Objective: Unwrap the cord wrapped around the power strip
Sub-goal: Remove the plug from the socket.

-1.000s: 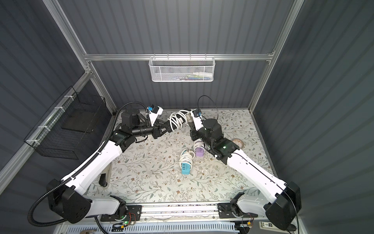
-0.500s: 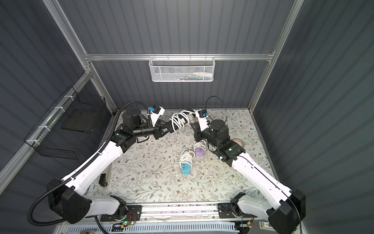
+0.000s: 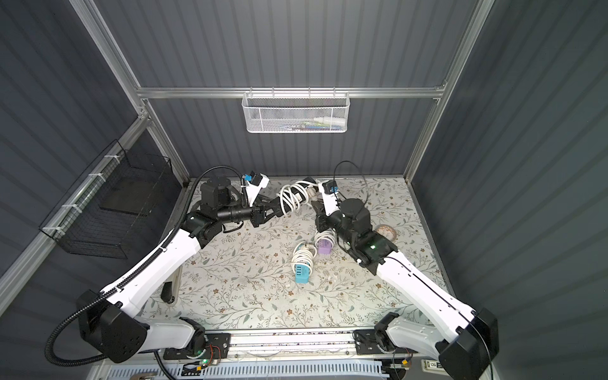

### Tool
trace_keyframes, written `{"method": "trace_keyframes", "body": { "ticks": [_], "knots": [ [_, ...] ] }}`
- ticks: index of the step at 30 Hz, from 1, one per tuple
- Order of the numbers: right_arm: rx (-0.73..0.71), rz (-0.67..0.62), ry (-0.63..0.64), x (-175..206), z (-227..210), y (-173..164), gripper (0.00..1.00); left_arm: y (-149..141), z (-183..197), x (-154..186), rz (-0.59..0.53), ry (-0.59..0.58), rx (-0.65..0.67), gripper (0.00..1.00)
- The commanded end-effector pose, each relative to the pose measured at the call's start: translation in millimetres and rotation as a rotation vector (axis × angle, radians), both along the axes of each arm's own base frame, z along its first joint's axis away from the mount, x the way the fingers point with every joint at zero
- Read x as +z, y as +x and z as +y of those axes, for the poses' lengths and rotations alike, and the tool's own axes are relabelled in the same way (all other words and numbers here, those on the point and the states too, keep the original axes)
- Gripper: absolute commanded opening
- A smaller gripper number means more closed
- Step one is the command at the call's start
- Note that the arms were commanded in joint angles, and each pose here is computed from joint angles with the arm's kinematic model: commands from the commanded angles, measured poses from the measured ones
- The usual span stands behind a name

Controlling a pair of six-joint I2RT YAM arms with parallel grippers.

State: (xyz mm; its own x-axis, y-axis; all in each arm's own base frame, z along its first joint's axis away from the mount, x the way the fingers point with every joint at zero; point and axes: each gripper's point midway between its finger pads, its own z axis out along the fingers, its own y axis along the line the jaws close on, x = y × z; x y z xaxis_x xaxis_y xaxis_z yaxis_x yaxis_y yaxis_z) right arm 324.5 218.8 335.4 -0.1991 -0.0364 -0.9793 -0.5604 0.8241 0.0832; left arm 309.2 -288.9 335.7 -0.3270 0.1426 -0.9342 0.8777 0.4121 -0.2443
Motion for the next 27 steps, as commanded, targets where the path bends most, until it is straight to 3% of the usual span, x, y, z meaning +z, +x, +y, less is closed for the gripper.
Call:
{"method": "trace_keyframes", "body": {
  "ticks": [1,7,13,17,22,27],
  "knots": [
    [0.085,-0.006,0.1,22.1,-3.1,-12.5,0.0,15.9,8.1,9.7,-0.052,-0.015,0.068,0.0],
    [0.124,0.017,0.115,15.3,7.9,-13.9,0.0,15.0,8.4,11.6,-0.056,-0.019,0.067,0.0],
    [0.117,-0.058,-0.044,6.0,59.9,-27.0,0.0,19.2,7.5,10.3,-0.044,-0.026,0.079,0.0],
    [0.112,-0.069,-0.08,0.7,75.9,-26.7,0.0,20.7,9.1,9.2,-0.045,-0.021,0.094,0.0],
    [0.085,-0.068,-0.058,4.6,58.5,-26.4,0.0,21.7,10.8,6.7,-0.047,-0.007,0.104,0.0],
    [0.088,-0.016,0.079,15.3,11.4,-22.0,0.0,23.1,11.4,6.1,-0.048,-0.002,0.11,0.0]
  ]
}}
